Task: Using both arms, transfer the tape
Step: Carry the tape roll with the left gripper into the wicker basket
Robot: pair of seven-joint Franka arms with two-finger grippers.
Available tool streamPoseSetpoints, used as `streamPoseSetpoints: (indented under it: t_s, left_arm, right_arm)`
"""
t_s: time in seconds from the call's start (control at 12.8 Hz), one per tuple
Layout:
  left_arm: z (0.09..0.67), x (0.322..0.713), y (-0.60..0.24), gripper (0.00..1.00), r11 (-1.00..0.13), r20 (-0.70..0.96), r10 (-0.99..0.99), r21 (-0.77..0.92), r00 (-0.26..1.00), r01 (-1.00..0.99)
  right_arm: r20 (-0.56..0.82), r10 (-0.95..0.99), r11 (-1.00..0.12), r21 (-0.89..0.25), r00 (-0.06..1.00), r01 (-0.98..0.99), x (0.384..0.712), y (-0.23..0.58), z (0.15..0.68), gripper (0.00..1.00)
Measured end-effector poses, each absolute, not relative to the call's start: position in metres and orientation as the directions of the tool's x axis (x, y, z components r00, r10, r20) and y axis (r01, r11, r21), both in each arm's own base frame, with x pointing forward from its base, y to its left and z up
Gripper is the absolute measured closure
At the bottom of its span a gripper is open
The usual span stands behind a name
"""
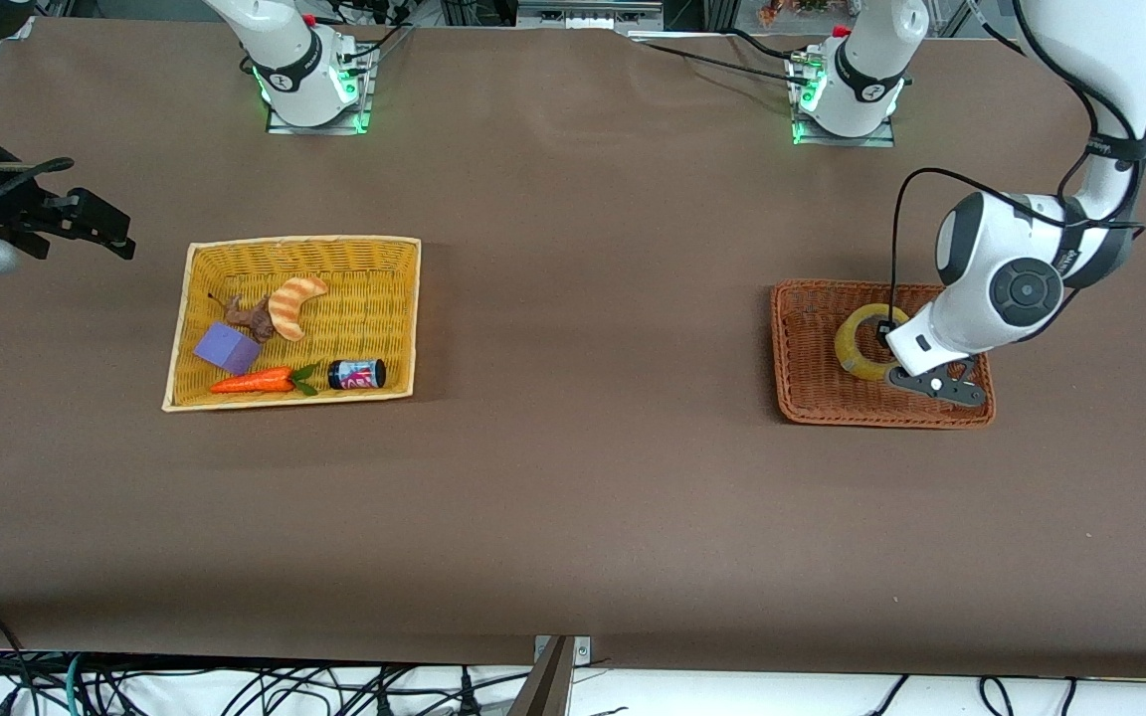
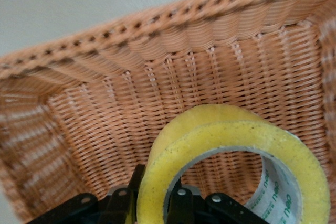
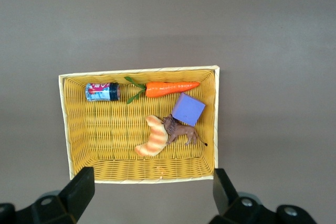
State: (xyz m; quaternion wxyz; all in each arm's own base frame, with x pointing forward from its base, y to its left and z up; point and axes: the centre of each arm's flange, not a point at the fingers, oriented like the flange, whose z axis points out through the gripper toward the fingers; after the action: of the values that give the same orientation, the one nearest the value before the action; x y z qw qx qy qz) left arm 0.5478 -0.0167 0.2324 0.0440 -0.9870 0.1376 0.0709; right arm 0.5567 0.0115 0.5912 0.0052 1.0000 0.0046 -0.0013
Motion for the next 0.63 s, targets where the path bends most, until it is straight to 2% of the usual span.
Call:
streamPoseSetpoints:
  t_s: [0.31,0.55,0.63]
  left_arm:
    - [0.200,0.526,-0.015,0.78,-0.958,-0.093,-0.275,-0.065,0.957,-0.281]
    - [0.192,0.525,-0.013,0.78,-0.957,-0.073,-0.277,-0.066,0.958,-0.281]
    - [0.195,0.528,-0.012,0.71,-0.958,-0.067,-0.275,-0.068,0.959,-0.279]
  right_arm:
    - [-0.004,0.009,-1.000,0.010,1.000,0.009,0.557,0.011,0.591,0.00]
    - [-0.004,0.009,-1.000,0.010,1.000,0.009,0.557,0.011,0.591,0.00]
    - [-0.005,0.009,-1.000,0.010,1.000,0.009,0.557,0.011,0.591,0.00]
